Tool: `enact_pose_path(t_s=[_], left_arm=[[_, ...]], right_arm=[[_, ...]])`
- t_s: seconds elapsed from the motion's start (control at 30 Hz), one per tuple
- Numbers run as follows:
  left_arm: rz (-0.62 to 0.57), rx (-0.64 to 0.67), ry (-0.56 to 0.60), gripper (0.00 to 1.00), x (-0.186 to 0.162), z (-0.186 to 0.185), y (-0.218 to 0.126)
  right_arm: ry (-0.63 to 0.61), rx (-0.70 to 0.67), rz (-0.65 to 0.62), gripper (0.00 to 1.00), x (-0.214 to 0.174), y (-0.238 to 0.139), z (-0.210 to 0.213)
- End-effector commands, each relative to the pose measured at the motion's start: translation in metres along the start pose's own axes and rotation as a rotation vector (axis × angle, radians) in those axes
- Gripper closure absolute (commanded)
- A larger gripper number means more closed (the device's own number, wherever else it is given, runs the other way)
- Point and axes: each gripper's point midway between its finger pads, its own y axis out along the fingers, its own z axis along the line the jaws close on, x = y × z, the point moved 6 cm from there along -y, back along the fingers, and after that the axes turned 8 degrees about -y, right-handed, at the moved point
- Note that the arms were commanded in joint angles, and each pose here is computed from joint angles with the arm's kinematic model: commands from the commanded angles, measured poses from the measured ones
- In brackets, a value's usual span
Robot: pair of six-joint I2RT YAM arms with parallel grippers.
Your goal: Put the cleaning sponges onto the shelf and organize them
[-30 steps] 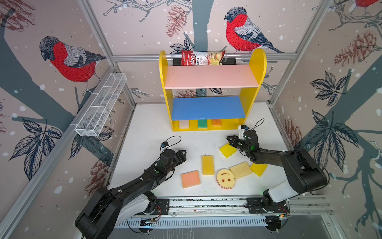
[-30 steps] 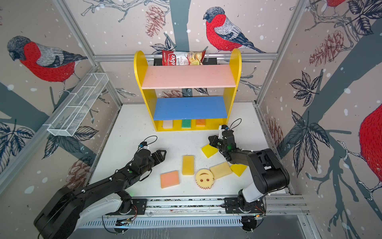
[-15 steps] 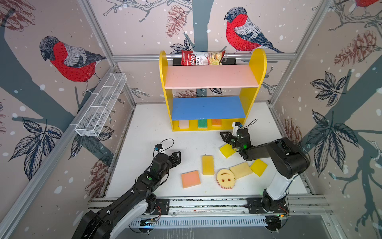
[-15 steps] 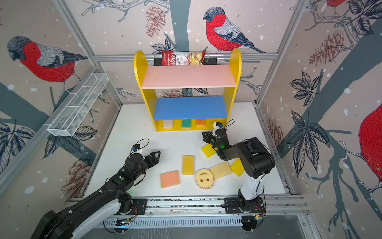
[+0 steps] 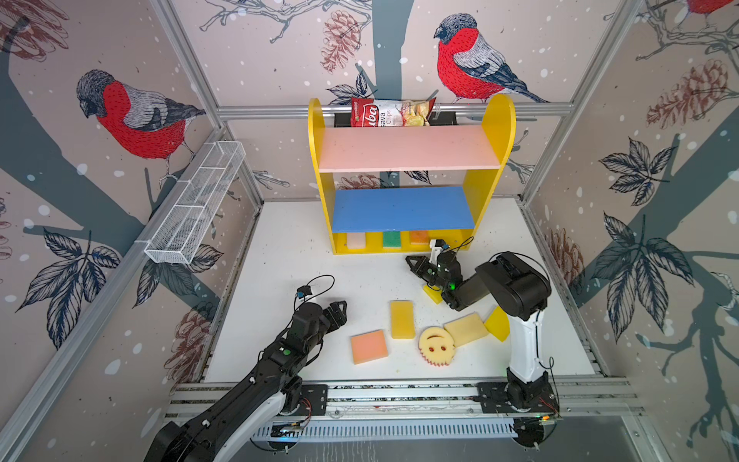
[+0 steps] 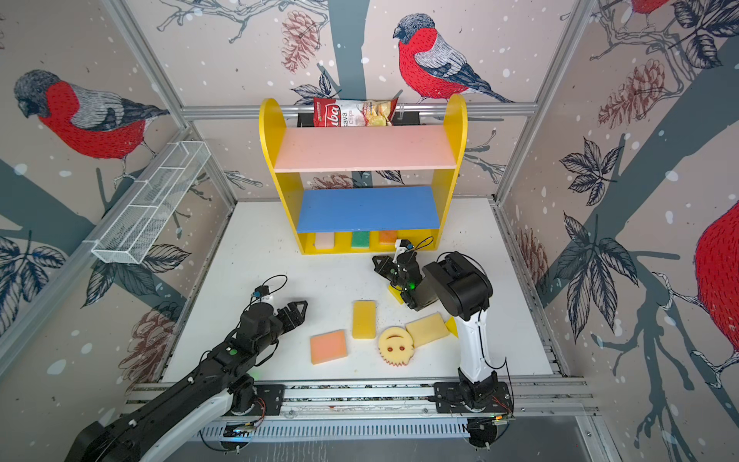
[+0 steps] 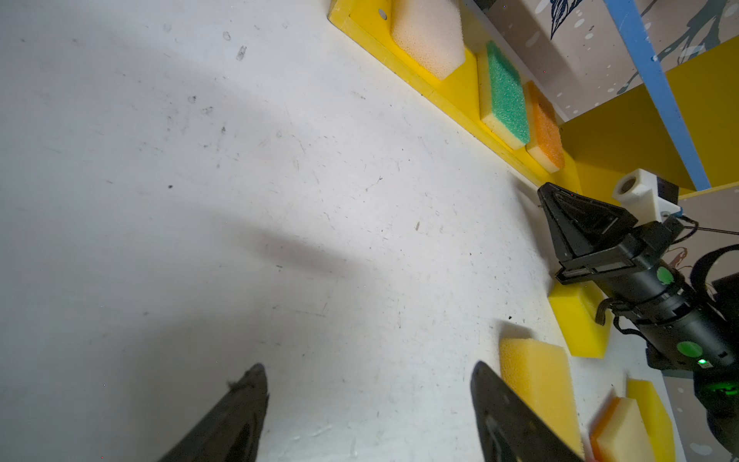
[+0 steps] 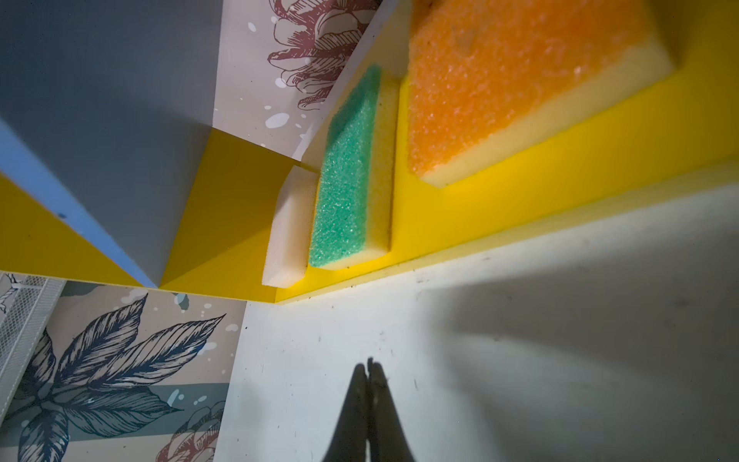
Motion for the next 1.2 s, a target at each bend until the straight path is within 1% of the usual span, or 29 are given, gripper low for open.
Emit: enact_pose_path(t_s=[0.0,0.33,0.67,0.83,1.17], left_arm=[[-0.005,-0.004,0.003,0.21,0.002,-0.002,0.001],[0.008,0.014,0.002,0.21,0.000,0.000,0.006],[0.016,0.018,0.013,0.21,0.000,0.000,0.007],[0.014,0.022,0.021,0.21,0.001,0.000,0.006],[0.013,0.026,0.026,0.21,0.002,0.000,0.005]], right_arm=[[0.046,0.051,-0.045,0.94,0.006,0.010,0.007],[0.052,0.014,-0.053,0.94,0.006,0.039,0.006],[0.073,-0.062,-0.084,0.94,0.003,0.052,0.004],[0.060,-0.092,-0.092,0.94,0.003,0.060,0.010],[0.055,-0.132,-0.116,0.94,0.006,0.061,0.011]])
